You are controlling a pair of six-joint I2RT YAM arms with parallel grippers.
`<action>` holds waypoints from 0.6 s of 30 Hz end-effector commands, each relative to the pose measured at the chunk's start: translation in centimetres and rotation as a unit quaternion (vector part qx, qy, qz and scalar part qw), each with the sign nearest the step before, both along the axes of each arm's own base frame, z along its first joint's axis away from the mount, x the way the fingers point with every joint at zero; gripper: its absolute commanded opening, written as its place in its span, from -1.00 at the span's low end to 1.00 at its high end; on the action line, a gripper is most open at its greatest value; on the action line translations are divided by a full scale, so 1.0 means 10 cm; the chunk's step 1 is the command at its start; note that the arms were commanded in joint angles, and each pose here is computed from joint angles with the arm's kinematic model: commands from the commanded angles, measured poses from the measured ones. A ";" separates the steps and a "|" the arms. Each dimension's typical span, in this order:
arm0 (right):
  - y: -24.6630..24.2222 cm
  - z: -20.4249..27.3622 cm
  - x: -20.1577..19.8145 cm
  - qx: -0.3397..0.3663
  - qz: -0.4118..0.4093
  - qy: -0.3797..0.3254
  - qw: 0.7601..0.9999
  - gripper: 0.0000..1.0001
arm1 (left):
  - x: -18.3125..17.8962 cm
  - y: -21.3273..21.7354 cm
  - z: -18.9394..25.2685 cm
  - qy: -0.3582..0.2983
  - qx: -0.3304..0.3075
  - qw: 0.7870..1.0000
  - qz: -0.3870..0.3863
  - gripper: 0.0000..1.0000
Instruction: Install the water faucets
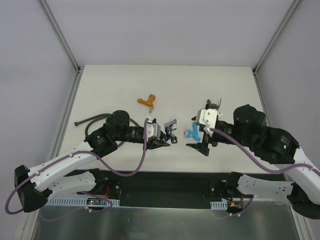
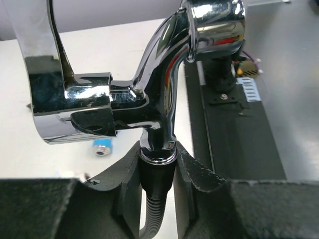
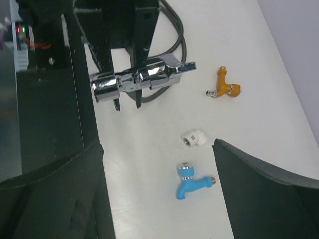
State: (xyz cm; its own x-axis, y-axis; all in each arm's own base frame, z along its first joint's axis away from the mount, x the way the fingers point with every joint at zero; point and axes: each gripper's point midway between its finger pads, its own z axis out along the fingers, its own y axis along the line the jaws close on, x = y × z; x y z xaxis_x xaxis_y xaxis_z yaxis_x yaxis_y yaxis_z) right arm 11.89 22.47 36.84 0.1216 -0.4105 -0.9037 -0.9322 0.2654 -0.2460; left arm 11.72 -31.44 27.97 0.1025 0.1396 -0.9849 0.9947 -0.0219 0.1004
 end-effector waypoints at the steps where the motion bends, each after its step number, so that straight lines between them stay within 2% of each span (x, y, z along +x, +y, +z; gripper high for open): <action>1: 0.00 -0.04 -0.11 -0.037 0.106 -0.117 0.987 0.89 | -0.26 0.00 0.25 -0.016 -0.023 0.996 -0.084 -1.00; 11: 0.19 0.10 -0.24 -0.034 0.218 -0.224 0.949 0.93 | -0.27 -0.02 0.21 -0.011 -0.009 0.996 -0.093 -1.00; 18: 0.37 0.13 -0.30 -0.057 0.289 -0.240 0.925 0.93 | -0.33 -0.03 0.19 0.004 -0.008 0.994 -0.113 -1.00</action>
State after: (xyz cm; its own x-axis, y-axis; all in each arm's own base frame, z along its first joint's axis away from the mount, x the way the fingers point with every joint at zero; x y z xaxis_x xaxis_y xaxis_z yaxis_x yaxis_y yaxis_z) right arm 10.11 24.83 36.15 0.6223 -0.3570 -0.6966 -0.7790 -0.1954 -0.5958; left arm 9.10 -31.37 26.69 0.0558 0.1921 -0.9798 0.9835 -0.1798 0.0207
